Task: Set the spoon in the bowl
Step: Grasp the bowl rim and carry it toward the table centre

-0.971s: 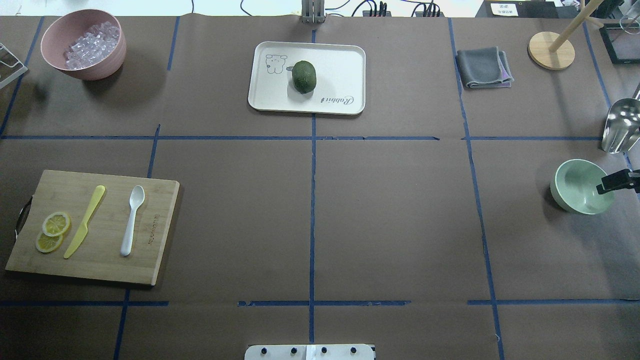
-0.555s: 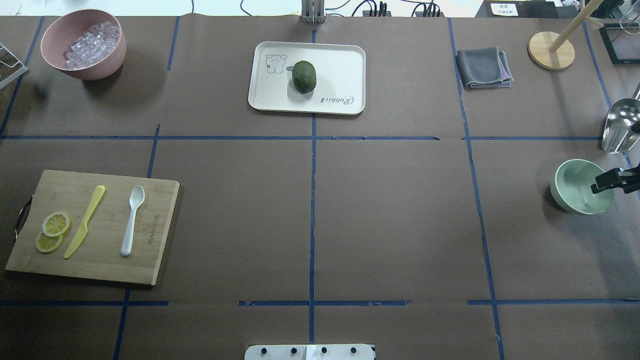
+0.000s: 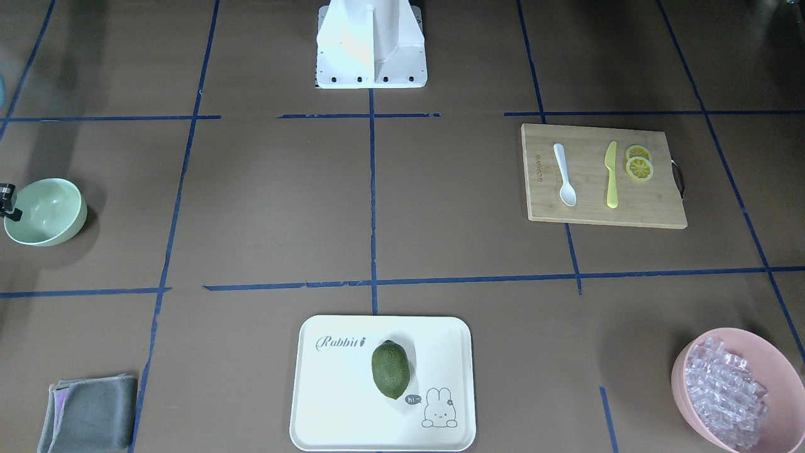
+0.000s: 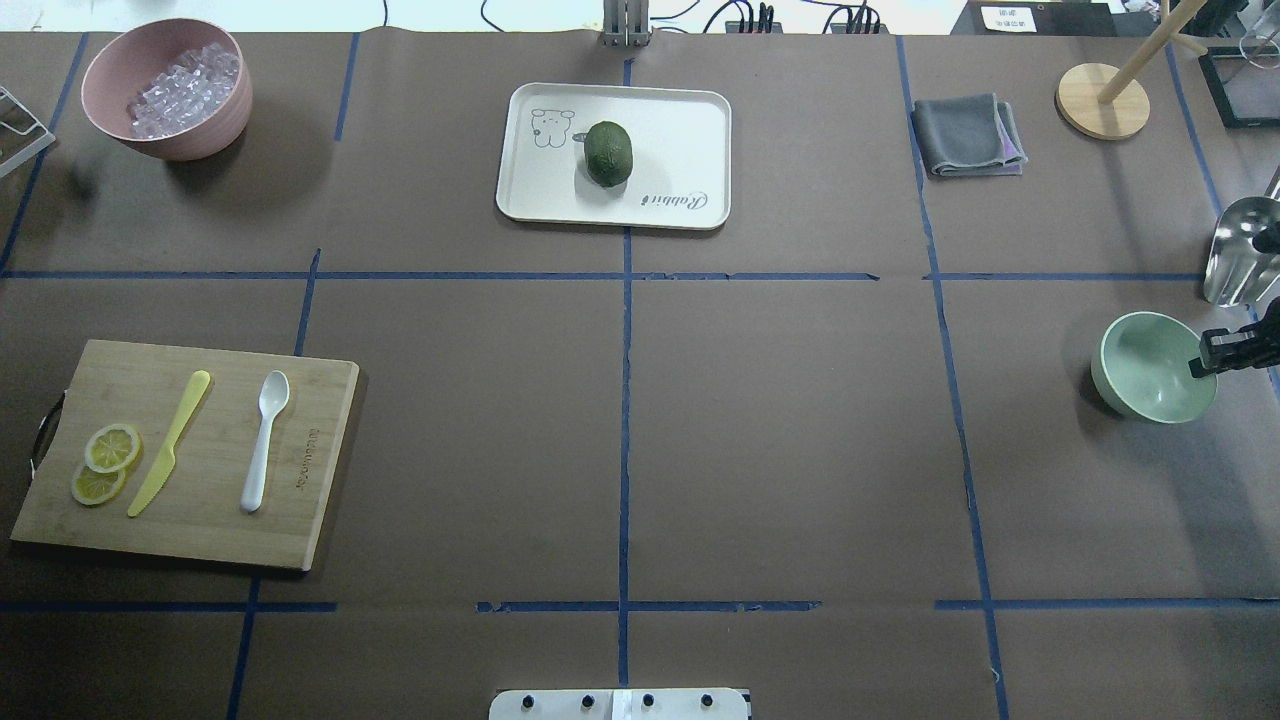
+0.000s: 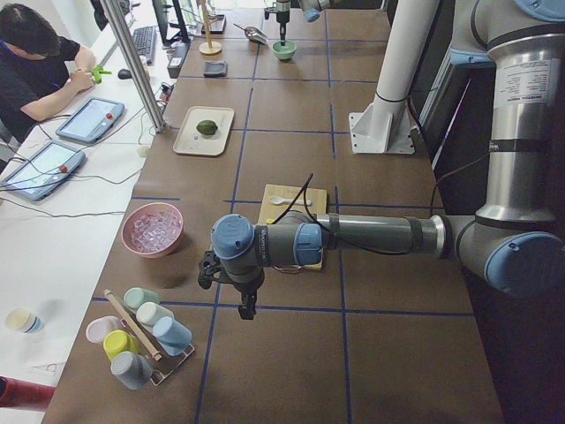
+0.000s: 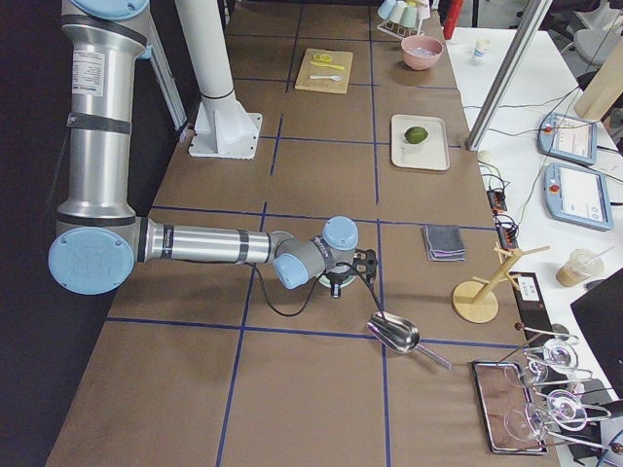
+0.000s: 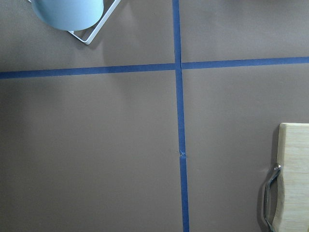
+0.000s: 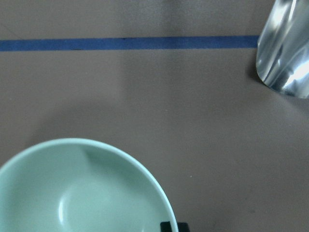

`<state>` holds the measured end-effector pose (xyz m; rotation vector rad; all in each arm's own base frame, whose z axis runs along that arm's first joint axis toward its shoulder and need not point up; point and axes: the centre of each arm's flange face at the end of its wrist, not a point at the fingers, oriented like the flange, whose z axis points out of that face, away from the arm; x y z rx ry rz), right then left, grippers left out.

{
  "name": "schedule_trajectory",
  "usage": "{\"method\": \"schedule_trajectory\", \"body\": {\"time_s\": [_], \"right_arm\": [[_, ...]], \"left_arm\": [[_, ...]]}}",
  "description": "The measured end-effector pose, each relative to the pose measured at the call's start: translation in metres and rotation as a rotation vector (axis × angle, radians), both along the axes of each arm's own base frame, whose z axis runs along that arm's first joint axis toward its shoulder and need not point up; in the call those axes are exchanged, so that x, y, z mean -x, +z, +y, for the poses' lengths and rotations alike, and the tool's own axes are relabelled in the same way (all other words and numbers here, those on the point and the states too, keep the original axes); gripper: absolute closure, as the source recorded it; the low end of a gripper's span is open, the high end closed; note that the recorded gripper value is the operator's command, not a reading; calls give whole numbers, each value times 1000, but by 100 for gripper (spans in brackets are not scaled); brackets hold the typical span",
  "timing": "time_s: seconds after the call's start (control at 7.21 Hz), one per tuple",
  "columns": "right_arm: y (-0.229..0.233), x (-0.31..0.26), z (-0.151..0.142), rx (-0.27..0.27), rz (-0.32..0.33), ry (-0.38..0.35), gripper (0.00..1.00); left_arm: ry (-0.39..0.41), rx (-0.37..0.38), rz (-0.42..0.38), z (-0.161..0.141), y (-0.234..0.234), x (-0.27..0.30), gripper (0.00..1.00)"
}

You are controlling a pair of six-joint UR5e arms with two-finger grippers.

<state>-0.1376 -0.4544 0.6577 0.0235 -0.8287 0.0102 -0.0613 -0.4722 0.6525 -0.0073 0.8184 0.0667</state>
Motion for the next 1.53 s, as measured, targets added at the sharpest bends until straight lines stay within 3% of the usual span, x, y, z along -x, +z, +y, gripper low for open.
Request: {"method": "schedule_trajectory", "body": {"time_s": [0.14,0.42,0.69,0.97,1.25,1.53], "right_arm": [[-1,-1,1,0,-4,-1,100],[-36,-12,1,-23,-81,1,100],[-109,-34,-5,-46,-156,28,100],[-207,-26,-20,-27,-150,40,100],[-304,33,-36,31,-139,48,100],[-383,142,-18,94,-138,80,100]], "left_arm": [[-1,0,0,0,0,0,0],[-2,1,0,0,0,0,0],[-1,3,0,1,1,0,0],[-1,4,0,1,2,0,0],[-1,5,0,1,2,0,0],[-2,6,1,2,2,0,0]]}}
